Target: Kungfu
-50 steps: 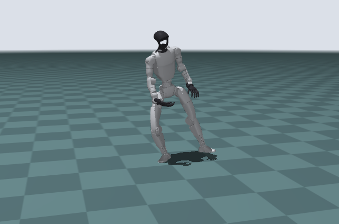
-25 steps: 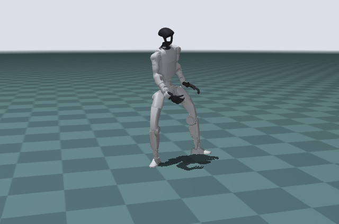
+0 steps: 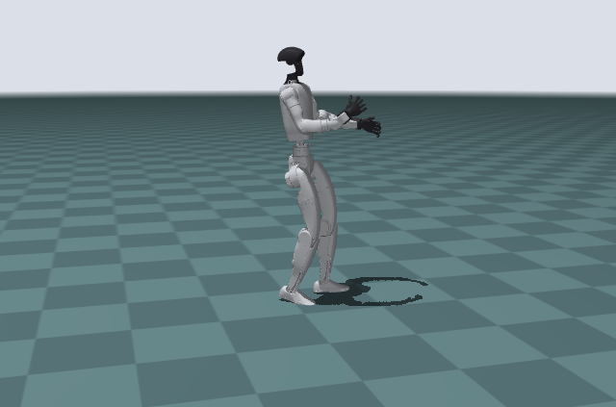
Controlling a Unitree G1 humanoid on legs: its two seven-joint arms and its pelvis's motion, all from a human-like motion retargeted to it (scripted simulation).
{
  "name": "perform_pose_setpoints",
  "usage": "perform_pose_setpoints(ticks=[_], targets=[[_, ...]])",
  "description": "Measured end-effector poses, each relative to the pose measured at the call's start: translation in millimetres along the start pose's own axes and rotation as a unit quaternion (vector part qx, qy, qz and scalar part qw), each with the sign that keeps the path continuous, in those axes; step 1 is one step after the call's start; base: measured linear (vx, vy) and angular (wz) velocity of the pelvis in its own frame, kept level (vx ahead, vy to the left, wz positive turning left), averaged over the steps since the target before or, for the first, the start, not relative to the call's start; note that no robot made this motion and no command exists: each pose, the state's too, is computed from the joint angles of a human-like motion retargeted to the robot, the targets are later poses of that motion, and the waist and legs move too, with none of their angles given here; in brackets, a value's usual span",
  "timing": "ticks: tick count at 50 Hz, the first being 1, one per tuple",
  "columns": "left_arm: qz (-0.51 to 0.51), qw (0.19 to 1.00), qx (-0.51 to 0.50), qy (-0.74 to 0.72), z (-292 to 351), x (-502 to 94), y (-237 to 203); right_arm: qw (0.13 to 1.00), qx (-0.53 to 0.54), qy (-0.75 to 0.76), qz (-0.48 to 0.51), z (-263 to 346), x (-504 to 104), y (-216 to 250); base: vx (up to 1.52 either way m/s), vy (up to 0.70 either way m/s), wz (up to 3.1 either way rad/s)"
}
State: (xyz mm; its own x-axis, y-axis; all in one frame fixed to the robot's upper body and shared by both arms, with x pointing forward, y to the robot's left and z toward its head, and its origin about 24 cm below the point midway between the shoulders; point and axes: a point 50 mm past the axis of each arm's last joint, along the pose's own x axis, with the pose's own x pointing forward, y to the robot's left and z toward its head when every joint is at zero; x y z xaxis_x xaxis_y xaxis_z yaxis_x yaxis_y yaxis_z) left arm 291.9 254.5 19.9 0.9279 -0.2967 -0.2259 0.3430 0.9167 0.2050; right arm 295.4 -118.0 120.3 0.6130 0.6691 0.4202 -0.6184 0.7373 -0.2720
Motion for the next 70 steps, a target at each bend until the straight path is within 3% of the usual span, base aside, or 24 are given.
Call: perform_pose_setpoints(ticks=[5,9,15,22,31,37,41,44,48,52,56,63,70], targets=[[-0.287,0.956,-0.059,-0.006,37.6,51.9,-80.5,0.959,-0.108,-0.147,-0.216,38.4,-48.6,-5.6,0.4,0.02,1.63],[-0.418,0.899,-0.131,-0.011,49.6,67.6,-156.7,0.896,-0.21,-0.182,-0.347,54.6,-86.9,7.2,0.32,0.06,1.61],[-0.515,0.826,-0.225,0.049,41.7,62.3,-235.9,0.838,-0.283,-0.15,-0.442,53.4,-121.6,34.6,0.18,0.07,0.13],[-0.517,0.807,-0.272,0.091,25.6,54.0,-256.2,0.815,-0.318,-0.112,-0.47,45.7,-137.0,44.3,0.03,-0.01,-0.05],[-0.435,0.845,-0.306,0.062,10.3,48.3,-220.9,0.865,-0.253,-0.135,-0.411,28.8,-99.0,37.1,0.01,-0.04,-0.58],[-0.27,0.897,-0.35,-0.016,9.7,42.0,-169.9,0.912,-0.158,-0.226,-0.303,27.6,-43.8,36.0,-0.04,-0.08,-0.69],[-0.142,0.907,-0.359,-0.169,57.2,43.2,-136.9,0.908,-0.151,-0.344,-0.183,64.4,8.8,19.5,-0.27,-0.21,-0.26],[-0.036,0.867,-0.323,-0.378,136.6,26.0,-103.5,0.847,-0.203,-0.491,-0.034,141.1,51.1,12.0,-0.36,-0.46,-0.23],[0.022,0.723,-0.201,-0.66,247.6,-47.1,-89.8,0.656,-0.292,-0.675,0.173,267.1,47.2,40.3,-0.24,-0.68,-0.45],[0.076,0.557,-0.13,-0.817,299.0,-119.4,-98.2,0.476,-0.357,-0.759,0.264,311.8,24.7,78.3,-0.3,-0.47,0.04],[0.124,0.509,-0.122,-0.843,303.6,-136.2,-93.2,0.455,-0.362,-0.788,0.204,309.8,33.0,88.8,-0.34,0.15,-0.31],[0.139,0.629,-0.185,-0.743,297.3,-97.2,-79.1,0.556,-0.33,-0.758,0.083,273.2,58.8,61.9,-0.37,0.11,-0.51],[0.25,0.68,-0.245,-0.644,264.1,-68.0,-39.8,0.71,-0.266,-0.648,-0.071,223.6,89.8,41.0,-0.71,-0.08,-1.24]])
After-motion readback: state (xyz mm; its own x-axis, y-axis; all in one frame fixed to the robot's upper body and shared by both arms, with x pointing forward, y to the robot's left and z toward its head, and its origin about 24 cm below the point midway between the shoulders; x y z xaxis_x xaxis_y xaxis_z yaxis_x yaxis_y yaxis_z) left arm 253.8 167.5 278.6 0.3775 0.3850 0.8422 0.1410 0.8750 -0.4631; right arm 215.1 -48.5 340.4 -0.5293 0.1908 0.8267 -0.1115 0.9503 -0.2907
